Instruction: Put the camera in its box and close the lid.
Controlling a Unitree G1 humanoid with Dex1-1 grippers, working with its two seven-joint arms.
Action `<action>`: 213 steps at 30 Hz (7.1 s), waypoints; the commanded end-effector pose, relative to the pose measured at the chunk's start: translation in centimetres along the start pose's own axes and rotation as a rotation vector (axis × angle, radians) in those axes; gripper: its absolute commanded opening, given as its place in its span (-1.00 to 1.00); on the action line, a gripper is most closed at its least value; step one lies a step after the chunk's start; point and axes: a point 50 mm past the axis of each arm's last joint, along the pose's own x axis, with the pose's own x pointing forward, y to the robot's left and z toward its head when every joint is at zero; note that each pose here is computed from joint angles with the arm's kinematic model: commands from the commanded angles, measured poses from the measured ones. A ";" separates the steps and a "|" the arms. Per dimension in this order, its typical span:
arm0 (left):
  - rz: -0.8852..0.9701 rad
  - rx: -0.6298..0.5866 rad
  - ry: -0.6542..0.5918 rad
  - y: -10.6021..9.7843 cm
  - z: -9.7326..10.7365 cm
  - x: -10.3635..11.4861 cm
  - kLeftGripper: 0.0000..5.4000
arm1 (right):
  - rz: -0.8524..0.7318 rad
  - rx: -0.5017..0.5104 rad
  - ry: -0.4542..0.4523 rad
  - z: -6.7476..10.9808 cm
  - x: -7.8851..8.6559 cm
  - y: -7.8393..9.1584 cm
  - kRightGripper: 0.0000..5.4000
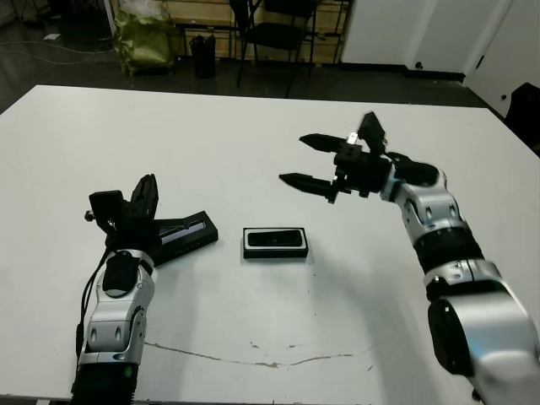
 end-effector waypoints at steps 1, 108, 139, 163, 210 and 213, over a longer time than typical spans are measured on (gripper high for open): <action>-0.002 -0.004 0.022 0.1 -0.4 0.0 -1.00 | -0.041 -0.072 0.047 -0.9 -0.5 0.8 0.12; -0.761 0.260 0.112 8.5 6.3 1.9 -0.51 | -0.553 0.211 0.037 -5.8 -10.5 -1.1 -1.00; -1.240 0.147 0.207 9.2 2.2 1.8 0.99 | -0.707 0.179 0.086 -4.9 -10.5 0.2 -1.00; -1.169 0.193 0.386 8.1 1.4 0.2 0.99 | -0.700 0.173 0.071 -5.1 -10.6 0.3 -1.00; -1.106 0.060 0.406 8.4 -3.7 0.6 0.99 | -0.648 0.188 0.015 -5.5 -10.7 0.5 -1.00; -1.097 0.036 0.439 8.5 -3.8 0.7 0.99 | -0.646 0.190 0.012 -5.6 -10.7 0.5 -1.00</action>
